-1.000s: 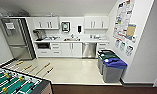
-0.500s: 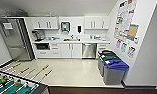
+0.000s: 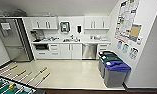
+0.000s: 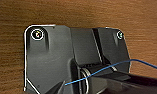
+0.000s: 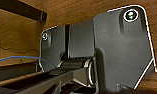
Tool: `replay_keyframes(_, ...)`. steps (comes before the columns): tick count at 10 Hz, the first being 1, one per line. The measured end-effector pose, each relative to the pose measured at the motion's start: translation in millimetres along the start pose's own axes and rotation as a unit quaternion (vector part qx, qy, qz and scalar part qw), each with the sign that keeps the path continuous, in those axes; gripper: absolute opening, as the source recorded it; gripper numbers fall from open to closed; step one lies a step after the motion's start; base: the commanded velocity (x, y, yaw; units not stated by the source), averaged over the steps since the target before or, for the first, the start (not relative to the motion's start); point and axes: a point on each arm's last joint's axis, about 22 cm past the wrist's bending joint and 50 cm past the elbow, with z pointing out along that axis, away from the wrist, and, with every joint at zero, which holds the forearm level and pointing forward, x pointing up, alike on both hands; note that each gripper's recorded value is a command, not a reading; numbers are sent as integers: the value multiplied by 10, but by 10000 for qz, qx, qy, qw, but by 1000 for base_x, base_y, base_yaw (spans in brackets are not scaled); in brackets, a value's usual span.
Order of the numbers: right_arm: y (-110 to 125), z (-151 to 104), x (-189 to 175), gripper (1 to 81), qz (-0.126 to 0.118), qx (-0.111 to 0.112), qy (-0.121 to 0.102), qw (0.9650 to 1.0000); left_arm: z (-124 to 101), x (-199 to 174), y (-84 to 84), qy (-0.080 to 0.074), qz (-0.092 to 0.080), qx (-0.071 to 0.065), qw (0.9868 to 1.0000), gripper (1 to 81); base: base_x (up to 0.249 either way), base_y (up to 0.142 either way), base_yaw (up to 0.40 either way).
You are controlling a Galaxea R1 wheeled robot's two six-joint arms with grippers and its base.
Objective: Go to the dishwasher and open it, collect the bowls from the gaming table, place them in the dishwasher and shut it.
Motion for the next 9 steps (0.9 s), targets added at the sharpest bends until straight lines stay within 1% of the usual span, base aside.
replay_keyframes(3,55,43,4,811,-24,-108,11,9999,-4,-4,-89,-1,-2,102,9999,811,138,0,0)
replay_keyframes(4,46,71,5,811,-59,-127,12,9999,-1,7,-87,8,-1,102,9999,811,138,0,0)
replay_keyframes(9,43,77,25,811,-72,-131,25,9999,-3,-5,-89,-2,-2,104,9999,811,138,0,0)
